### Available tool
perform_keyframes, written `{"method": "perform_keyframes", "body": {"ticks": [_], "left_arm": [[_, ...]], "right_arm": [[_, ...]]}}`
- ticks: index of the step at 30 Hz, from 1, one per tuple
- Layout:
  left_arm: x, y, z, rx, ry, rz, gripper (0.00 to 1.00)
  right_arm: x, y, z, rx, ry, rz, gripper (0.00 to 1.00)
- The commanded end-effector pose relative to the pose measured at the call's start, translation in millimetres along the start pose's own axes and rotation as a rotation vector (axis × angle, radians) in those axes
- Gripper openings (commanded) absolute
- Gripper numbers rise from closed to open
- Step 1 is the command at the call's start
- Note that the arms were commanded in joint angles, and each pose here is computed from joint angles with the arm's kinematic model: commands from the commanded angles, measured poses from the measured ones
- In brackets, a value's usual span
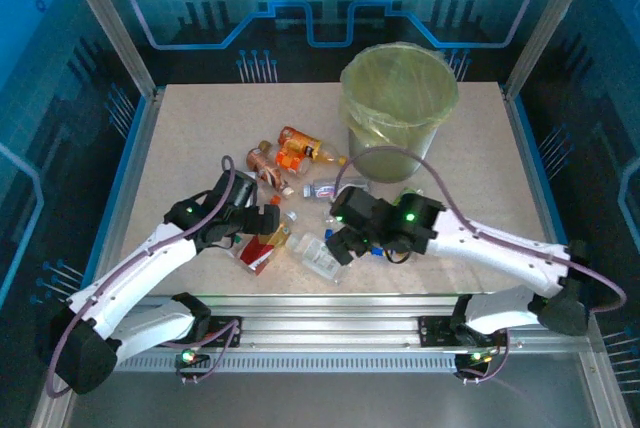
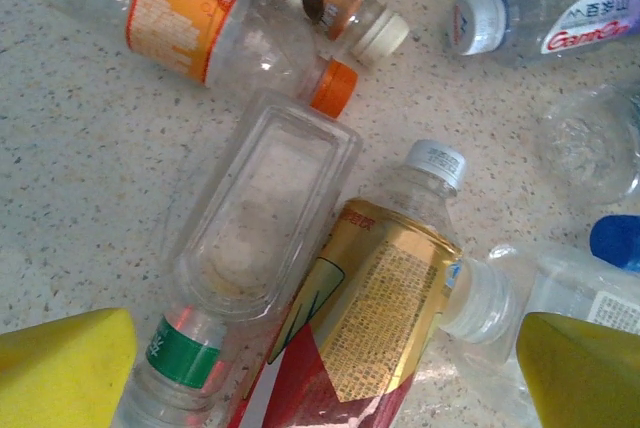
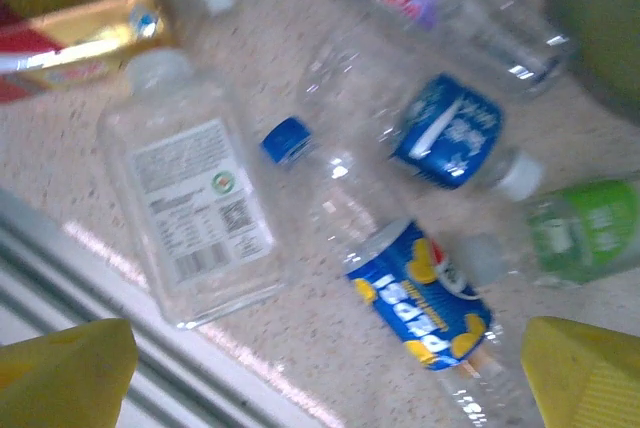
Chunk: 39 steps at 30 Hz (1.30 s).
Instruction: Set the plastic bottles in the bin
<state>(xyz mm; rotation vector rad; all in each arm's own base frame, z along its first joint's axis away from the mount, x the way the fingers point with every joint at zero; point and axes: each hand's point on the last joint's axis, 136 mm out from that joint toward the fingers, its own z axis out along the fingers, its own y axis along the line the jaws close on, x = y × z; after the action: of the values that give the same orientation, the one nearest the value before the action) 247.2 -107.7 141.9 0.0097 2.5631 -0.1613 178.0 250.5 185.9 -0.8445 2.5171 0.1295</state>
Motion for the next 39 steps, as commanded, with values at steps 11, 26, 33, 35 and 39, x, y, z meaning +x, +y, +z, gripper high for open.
{"method": "perform_keyframes", "body": {"ticks": [11, 26, 33, 35, 39], "left_arm": [[3.3, 64.8, -1.9, -0.115, -0.063, -0.32, 0.99], [-1.3, 74.4, 2.3, -0.122, -0.106, -0.361, 0.99], [0.0, 76.4, 3.9, -0.127, -0.108, -0.358, 0.99], [0.7, 76.8, 4.4, -0.127, -0.107, -0.36, 0.99], [1.9, 76.0, 6.1, -0.119, -0.104, -0.365, 0.99]], "right_arm": [[21.9, 62.2, 68.0, -0.037, 0.232, -0.209, 1.0], [16.8, 73.1, 106.3, -0.004, 0.278, -0.321, 1.0], [20.7, 72.0, 119.5, 0.018, 0.312, -0.333, 1.0], [21.4, 70.9, 121.9, 0.017, 0.317, -0.326, 1.0], [24.9, 66.5, 127.6, 0.024, 0.332, -0.315, 1.0]]}}
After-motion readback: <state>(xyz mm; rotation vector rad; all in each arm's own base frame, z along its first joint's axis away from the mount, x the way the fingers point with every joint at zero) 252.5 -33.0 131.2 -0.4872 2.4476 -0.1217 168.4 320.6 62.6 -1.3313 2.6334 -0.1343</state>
